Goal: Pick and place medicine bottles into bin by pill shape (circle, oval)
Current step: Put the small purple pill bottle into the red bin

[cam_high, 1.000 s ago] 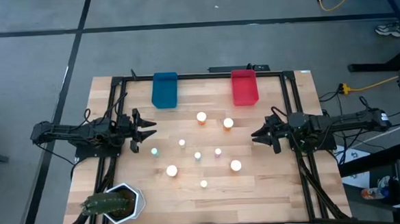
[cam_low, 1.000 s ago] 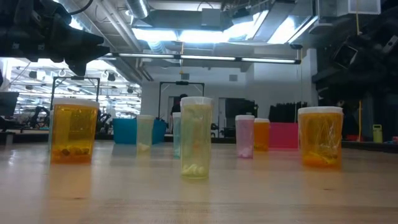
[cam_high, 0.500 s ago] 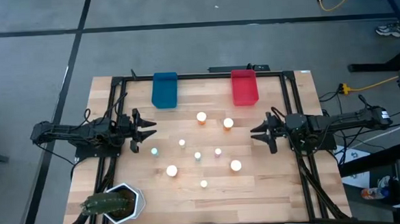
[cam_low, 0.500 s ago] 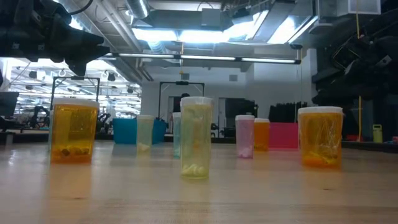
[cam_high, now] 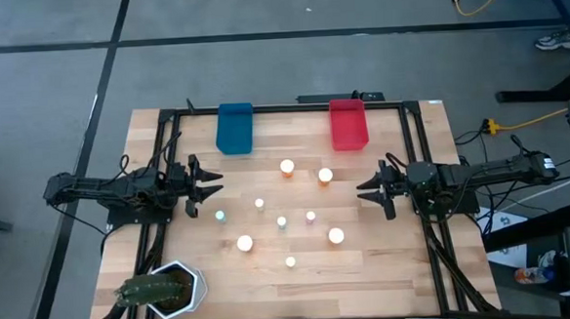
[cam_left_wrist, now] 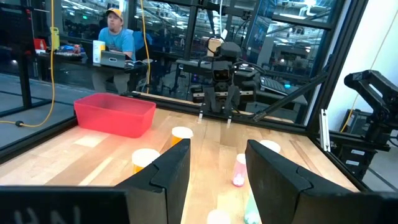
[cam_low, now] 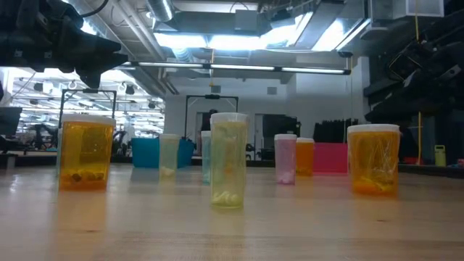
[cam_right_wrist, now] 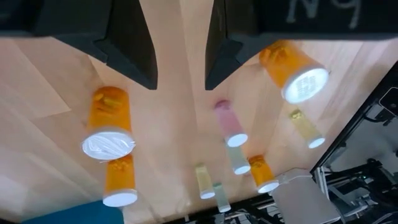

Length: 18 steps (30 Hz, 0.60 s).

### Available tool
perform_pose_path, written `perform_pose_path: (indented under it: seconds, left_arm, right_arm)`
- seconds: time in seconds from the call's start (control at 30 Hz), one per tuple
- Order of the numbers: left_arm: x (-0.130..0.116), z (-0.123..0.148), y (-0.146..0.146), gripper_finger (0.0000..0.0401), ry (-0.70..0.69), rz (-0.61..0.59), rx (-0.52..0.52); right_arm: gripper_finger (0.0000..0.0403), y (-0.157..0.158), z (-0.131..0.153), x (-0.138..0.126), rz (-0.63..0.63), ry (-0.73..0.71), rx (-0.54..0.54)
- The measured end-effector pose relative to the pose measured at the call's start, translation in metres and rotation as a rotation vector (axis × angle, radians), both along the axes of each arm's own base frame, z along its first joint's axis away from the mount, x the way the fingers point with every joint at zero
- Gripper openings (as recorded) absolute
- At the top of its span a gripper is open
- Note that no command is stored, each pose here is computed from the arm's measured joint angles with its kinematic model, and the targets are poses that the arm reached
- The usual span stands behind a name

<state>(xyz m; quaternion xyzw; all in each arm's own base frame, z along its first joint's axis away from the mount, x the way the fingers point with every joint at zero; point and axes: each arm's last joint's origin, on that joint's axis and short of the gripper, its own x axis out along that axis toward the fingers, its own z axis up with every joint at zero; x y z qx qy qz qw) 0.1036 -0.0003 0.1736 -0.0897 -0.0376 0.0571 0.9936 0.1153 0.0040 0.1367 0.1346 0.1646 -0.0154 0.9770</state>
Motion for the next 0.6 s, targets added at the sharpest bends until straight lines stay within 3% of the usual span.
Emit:
perform_pose_path:
  seconds: [0.3,0.43,0.6]
  left_arm:
    - [0.000,0.000,0.000,0.0147,0.000,0.000,0.000]
    - [0.000,0.000,0.000,0.0147,0.000,0.000,0.000]
    - [0.000,0.000,0.000,0.0147,0.000,0.000,0.000]
  right_arm:
    - [0.0136,0.000,0.000,0.000,0.000,0.001,-0.001]
    - [0.0136,0.000,0.000,0.000,-0.024,0.001,0.047]
    - [0.0136,-0.001,0.011,0.000,-0.062,0.078,0.060]
